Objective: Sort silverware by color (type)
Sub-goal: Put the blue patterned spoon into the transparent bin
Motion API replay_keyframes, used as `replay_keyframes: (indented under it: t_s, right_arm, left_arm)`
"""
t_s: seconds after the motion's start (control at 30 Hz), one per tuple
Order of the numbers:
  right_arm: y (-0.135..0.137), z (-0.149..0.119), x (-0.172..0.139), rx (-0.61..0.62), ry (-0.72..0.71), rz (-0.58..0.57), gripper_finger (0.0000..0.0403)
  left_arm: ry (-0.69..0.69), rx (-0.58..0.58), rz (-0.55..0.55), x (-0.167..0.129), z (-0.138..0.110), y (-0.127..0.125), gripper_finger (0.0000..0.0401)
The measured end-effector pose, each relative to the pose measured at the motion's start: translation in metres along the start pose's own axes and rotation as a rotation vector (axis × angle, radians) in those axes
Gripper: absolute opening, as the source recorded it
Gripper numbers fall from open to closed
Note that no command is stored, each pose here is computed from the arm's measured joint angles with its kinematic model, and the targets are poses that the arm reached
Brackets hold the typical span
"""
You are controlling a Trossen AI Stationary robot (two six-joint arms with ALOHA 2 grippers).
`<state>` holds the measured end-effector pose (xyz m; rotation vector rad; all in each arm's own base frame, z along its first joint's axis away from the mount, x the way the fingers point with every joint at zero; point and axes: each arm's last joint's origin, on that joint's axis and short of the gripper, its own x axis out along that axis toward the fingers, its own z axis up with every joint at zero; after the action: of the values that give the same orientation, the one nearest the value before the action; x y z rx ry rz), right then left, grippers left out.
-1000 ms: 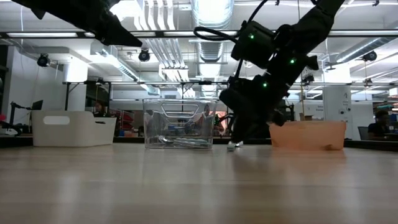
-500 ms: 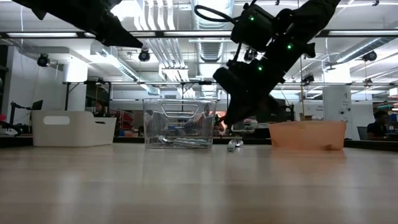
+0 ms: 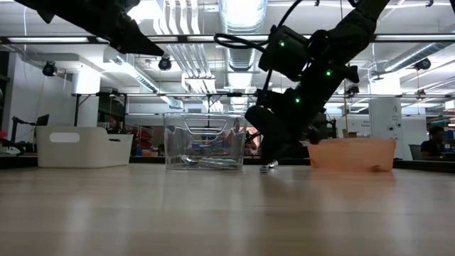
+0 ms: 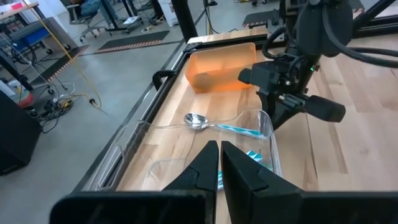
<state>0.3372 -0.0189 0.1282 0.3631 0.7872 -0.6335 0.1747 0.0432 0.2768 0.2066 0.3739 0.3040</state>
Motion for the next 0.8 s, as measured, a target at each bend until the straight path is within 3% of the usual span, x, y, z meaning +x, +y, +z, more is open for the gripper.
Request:
replay_keyframes:
  t_s: [0.5,0.63,0.8]
  right_arm:
    - [-0.014,-0.004,-0.017,-0.067,0.104,-0.164,0.0028]
    - [-0.018,0.007,-0.03,0.033,0.104,-0.191,0.0028]
    - [-0.027,0.026,-0.031,0.247,0.166,-0.153,0.0028]
  left_arm:
    - [0.001,0.004,0.0,0.0,0.0,0.0,0.0001]
    - [0.001,0.004,0.0,0.0,0.0,0.0,0.0001]
    - [-0.002,0.004,0.001,0.0,0.0,0.0,0.0001]
